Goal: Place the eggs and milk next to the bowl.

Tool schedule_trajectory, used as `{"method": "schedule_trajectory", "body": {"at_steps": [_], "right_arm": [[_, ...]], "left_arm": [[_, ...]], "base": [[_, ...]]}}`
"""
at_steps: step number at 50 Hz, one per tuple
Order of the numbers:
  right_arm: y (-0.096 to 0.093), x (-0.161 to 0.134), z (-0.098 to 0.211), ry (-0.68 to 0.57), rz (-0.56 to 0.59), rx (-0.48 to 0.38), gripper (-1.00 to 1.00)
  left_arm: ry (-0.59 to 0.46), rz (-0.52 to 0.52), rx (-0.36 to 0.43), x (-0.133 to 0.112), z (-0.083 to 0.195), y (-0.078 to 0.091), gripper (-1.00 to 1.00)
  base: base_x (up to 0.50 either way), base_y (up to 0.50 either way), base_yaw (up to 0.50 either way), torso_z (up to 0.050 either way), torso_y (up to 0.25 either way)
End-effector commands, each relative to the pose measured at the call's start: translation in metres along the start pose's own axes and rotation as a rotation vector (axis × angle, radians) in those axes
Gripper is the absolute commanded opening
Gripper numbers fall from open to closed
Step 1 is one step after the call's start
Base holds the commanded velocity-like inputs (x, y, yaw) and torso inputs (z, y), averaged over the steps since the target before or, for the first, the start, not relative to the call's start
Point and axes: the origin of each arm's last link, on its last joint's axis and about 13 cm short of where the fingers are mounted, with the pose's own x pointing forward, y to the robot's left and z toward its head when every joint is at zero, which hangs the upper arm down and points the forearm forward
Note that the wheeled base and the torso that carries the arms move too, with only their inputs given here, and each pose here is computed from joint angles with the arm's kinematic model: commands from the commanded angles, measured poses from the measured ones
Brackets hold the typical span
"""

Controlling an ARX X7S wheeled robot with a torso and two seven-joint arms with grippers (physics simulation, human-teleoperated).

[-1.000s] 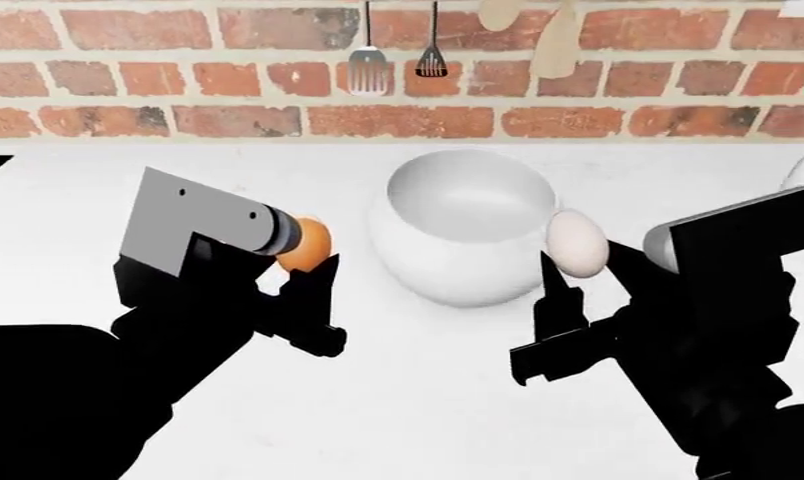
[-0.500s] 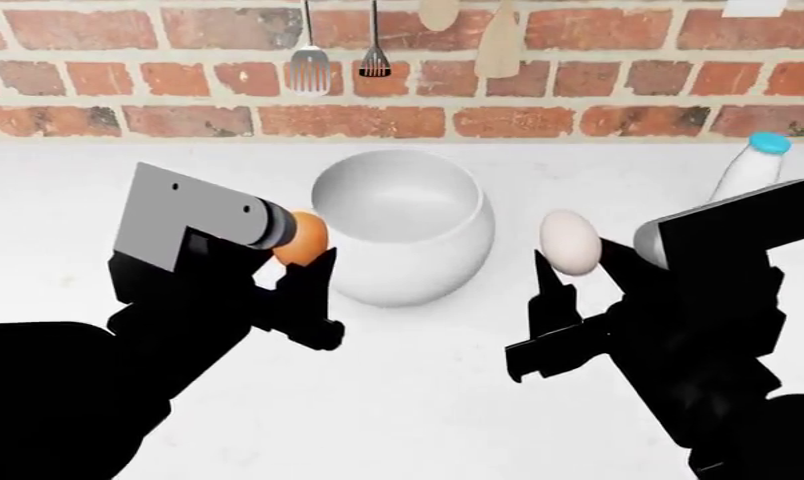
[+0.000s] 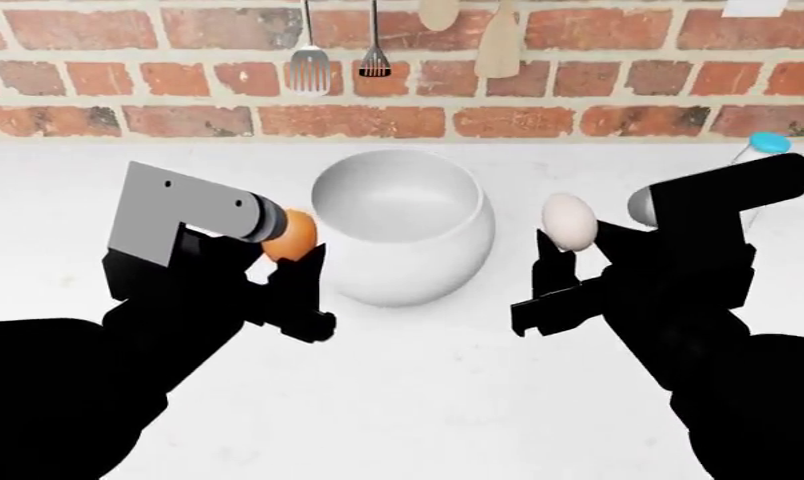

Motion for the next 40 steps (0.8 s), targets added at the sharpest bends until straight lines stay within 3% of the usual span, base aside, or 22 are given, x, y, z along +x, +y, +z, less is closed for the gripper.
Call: {"method": "schedule_trajectory", "body": {"at_steps": [1, 18, 40], "right_arm": [[-0.007, 0.023, -0.008, 0.043, 0.037, 0.017, -1.00], [-0.014, 0.056, -0.029, 0.125, 0.076, 0.058, -1.00], [-0.013, 0.068, -0.042, 0.189, 0.094, 0.077, -1.00]], "left_arm": [[0.002, 0.013, -0.010, 0.001, 0.000, 0.002, -1.00], [0.003, 0.018, -0.014, 0.002, -0.001, 0.003, -1.00], [0.006, 0.018, -0.020, 0.003, -0.002, 0.004, -1.00]], "base": [[0.00, 0.00, 0.00, 0.000, 0.000], [0.00, 0.00, 0.00, 0.000, 0.000], [0.00, 0.00, 0.00, 0.000, 0.000]]}}
